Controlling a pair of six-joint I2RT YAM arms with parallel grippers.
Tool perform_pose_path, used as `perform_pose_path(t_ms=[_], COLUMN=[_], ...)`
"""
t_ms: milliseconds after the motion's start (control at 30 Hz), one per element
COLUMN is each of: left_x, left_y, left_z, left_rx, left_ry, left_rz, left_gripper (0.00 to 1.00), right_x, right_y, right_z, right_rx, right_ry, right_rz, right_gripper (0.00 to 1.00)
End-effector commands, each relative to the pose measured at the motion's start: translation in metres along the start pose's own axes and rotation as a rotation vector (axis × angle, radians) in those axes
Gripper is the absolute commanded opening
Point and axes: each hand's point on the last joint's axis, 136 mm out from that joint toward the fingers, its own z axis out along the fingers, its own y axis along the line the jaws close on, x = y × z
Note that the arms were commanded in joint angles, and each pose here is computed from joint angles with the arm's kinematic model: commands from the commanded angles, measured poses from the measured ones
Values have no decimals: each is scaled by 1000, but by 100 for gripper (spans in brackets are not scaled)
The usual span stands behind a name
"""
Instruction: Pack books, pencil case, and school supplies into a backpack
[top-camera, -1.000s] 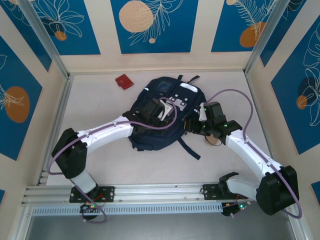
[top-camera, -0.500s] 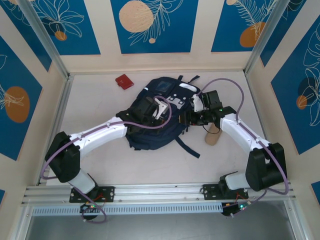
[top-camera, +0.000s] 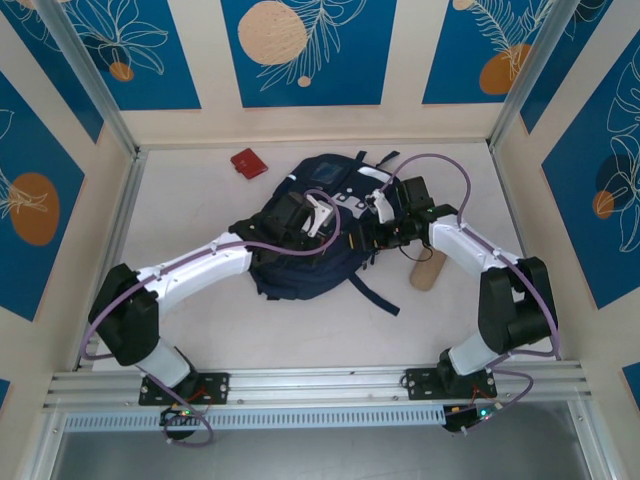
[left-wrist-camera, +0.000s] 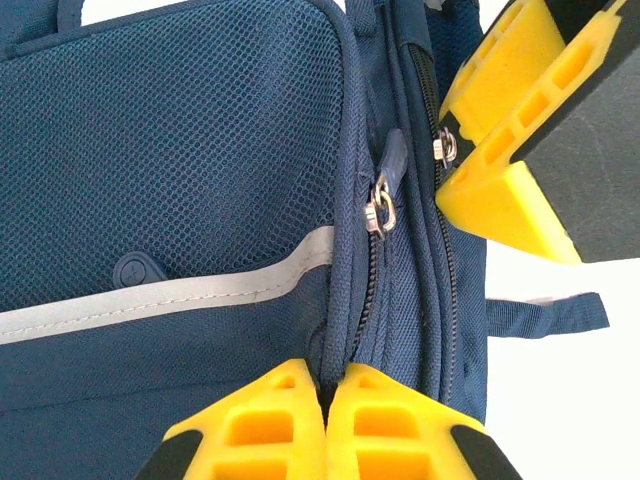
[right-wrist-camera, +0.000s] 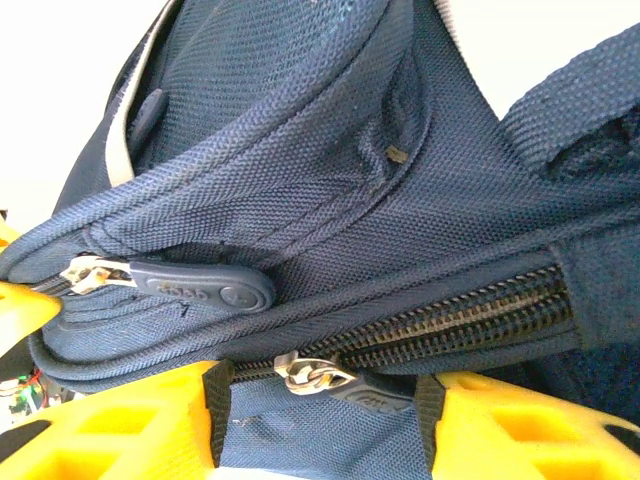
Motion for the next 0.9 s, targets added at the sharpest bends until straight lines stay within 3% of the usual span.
perform_pose_path(t_ms=[0, 100, 200, 367, 467, 667, 800, 867], left_x=[-26, -26, -26, -27, -29, -29, -28, -30], left_y=[2, 3, 3, 1, 2, 2, 2, 2], left_z=[-18, -19, -18, -19, -19, -17, -17, -18], left_rx=[17, 18, 23, 32, 31, 31, 33, 35], left_ry=[-102, -103, -100, -105, -110, -105, -105, -108], left_rz=[-25, -26, -29, -35, -37, -38, -40, -40], left_gripper=[0, 0, 0, 0, 0, 0, 0, 0], right_x=[-1, -4, -5, 4, 8, 10, 12, 13], right_y=[-6, -11, -4, 18, 20, 21, 20, 20], right_z=[4, 6, 7, 11, 9, 5, 6, 8], right_rx=[30, 64, 19, -97, -102, -83, -72, -66], right_ry=[18, 0, -6, 22, 22, 15, 18, 19], right_rz=[-38, -48, -67, -100, -107, -116, -113, -105], right_gripper=[60, 66, 65, 46, 33, 16, 18, 31])
